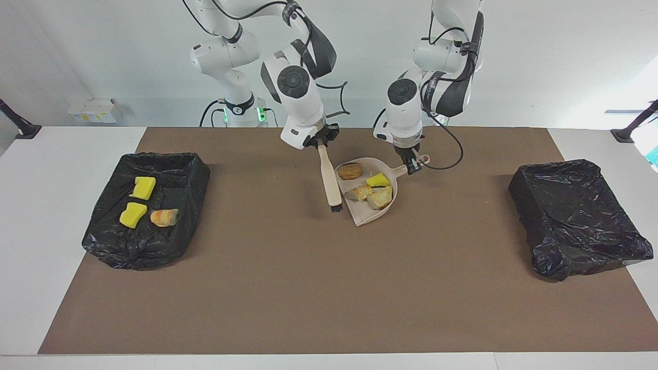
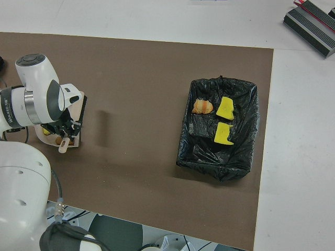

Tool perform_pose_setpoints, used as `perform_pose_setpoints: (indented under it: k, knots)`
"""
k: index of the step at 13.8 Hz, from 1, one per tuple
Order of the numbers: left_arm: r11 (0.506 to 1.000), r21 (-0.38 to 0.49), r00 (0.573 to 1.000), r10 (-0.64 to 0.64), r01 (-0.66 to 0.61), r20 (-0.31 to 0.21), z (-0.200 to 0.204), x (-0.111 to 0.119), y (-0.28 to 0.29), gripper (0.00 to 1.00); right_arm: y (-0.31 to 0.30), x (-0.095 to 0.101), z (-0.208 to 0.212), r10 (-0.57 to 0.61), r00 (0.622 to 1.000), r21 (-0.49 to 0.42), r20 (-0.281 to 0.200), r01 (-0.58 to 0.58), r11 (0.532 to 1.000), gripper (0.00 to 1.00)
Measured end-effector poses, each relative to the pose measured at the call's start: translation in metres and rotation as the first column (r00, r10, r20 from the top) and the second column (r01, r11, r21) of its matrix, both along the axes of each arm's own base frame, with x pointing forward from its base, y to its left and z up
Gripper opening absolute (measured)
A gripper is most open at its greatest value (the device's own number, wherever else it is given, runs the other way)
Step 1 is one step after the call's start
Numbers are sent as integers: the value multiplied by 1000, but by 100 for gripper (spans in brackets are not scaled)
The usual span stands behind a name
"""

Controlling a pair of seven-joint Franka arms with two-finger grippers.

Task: Sweep and dump trash in bin
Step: 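Carry the loaded dustpan to the bin nearest the left gripper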

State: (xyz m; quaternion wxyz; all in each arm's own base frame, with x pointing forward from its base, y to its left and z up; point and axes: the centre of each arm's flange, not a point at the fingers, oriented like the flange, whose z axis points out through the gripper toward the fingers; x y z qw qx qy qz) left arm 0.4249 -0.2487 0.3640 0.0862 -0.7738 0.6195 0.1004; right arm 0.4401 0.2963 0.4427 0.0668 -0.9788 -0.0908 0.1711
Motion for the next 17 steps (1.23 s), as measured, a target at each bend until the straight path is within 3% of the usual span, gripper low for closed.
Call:
perform_pose_setpoints:
  k: [5,8,11,17]
  knots:
    - [999,-34,1000,-12,13,25,28,40,45,31,22,-37,22,10,1000,-94,16,-9,996,26]
    - [998,-53,998,-38,40,54,61,68,102,31,46,-51,18,-24,998,-93,60,30,995,26]
    - [997,-56,996,-47,52,82,101,95,183,31,74,-67,-3,-75,991,-80,111,84,993,26]
    - [998,-36,990,-48,53,136,156,114,328,31,139,-108,-71,-117,985,-144,126,135,980,26]
